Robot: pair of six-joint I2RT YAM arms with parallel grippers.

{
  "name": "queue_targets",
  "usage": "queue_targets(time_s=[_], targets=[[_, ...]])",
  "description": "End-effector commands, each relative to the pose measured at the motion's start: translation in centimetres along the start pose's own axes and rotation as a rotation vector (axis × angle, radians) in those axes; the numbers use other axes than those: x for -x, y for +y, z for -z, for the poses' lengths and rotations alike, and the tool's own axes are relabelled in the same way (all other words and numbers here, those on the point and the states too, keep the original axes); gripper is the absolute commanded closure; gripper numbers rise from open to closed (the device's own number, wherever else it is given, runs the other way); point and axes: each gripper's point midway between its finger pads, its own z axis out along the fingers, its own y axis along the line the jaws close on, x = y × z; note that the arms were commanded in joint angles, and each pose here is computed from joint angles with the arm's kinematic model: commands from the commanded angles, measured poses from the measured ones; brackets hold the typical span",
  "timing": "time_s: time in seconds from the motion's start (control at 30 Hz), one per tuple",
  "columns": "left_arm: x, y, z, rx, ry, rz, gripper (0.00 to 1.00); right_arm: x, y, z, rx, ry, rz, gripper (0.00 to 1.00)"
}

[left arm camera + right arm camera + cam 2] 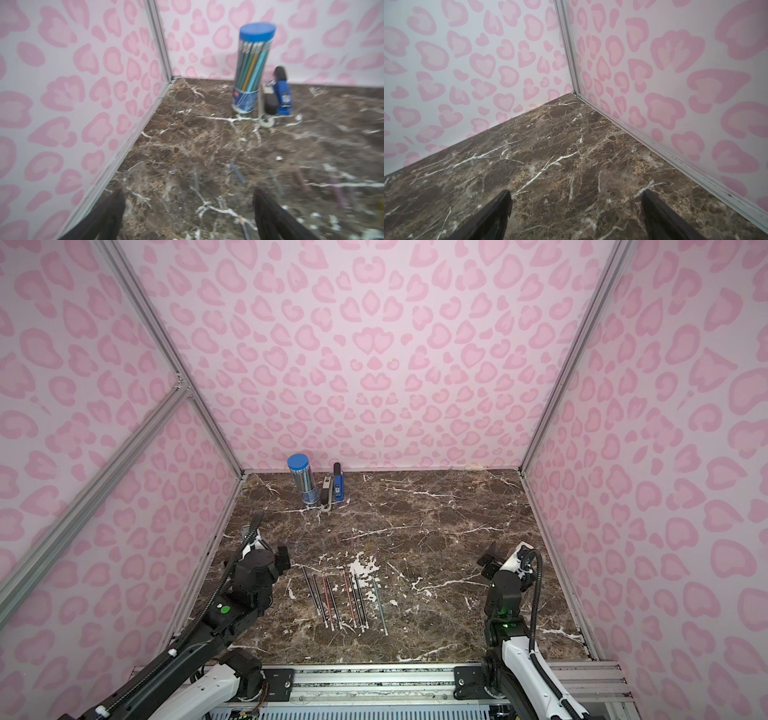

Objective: Remove the protective cover of the pencils
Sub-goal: Reset both arms

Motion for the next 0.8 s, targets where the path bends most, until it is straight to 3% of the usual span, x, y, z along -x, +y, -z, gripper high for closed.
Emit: queue_targets(time_s=[0.0,0.17,0.3,0.5,0.63,0.7,0.77], targets=[[0.2,2.1,-1.7,0.098,-0.066,0.078,0.03,1.6,0.2,0.4,0.024,-0.104,0.049,0.02],[-3.5,2.3,-5.4,0.103,0.026,0.133,0.03,1.0,0.5,-0.5,0.035,-0.113,0.074,0.02],[-4.1,0.8,-7.8,0.069,0.054,0.065,0.04,0.6,2.5,-2.7,0.079,-0.073,0.120,0.02],[-2.6,-2.2,-9.0,-0.102,-0.060,0.083,0.06,1.7,2.0,-3.0,0.071,-0.163,0.070,0.02],[-2.1,-4.5,-11.1,-0.200,-0.013,0.016,0.00,0.7,3.1,-4.8,0.122,-0.147,0.073,0.02],[-3.1,-5.9,-12.4,-0.261,-0.027,0.000,0.01,-0.9,4.4,-6.1,0.162,-0.066,0.128,0.02],[-4.2,-7.1,-13.3,-0.386,0.011,0.006,0.01,-1.0,5.5,-6.0,0.208,-0.077,0.162,0.02]])
